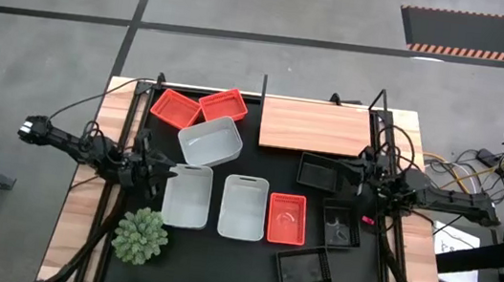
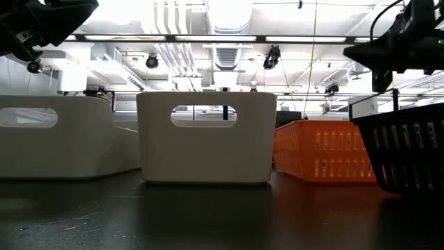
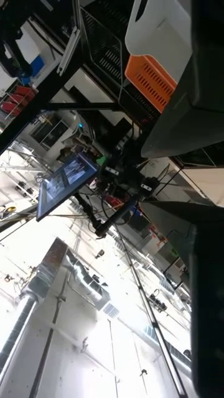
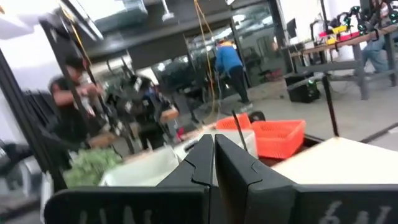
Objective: Stack baskets on shelf by color
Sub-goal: Put the bottom orange bin on the shelf
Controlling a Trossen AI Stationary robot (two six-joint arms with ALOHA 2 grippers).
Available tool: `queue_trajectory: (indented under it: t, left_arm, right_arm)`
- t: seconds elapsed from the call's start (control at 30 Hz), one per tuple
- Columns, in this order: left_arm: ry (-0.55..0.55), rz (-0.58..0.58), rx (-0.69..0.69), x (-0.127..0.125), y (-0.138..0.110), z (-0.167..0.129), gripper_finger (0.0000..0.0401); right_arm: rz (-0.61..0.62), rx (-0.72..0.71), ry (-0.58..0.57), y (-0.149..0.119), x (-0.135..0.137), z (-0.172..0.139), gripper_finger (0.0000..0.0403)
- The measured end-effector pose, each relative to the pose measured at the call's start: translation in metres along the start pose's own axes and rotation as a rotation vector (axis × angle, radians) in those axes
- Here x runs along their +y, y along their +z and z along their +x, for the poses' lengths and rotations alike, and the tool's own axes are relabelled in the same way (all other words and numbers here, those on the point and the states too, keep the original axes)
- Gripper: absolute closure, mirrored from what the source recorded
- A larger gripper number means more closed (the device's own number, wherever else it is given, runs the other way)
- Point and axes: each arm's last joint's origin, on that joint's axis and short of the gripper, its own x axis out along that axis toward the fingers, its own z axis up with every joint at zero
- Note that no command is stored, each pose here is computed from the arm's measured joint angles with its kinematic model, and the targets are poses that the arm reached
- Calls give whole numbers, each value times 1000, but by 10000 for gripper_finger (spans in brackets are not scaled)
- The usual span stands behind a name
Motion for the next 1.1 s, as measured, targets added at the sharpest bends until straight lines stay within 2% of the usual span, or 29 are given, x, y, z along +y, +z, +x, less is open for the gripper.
queue_trajectory:
  t: [0.43,0.57,0.77,0.93,1.0,1.1]
  left_arm:
    - [19,-13,-23,2,2,0,292]
    - [-35,-212,-98,1,5,0,292]
    - [47,-394,-163,10,11,-1,292]
    - [202,-740,-196,22,14,-2,292]
    - [266,-785,-195,25,14,-3,292]
    - [301,-764,-231,29,17,-4,292]
  right_arm:
    - [94,-74,24,7,2,0,394]
    - [29,-76,21,7,2,0,394]
    - [48,-88,24,9,2,0,394]
    - [25,-70,20,7,2,1,394]
    - [17,-72,21,7,2,2,394]
    - [5,-91,25,9,3,2,394]
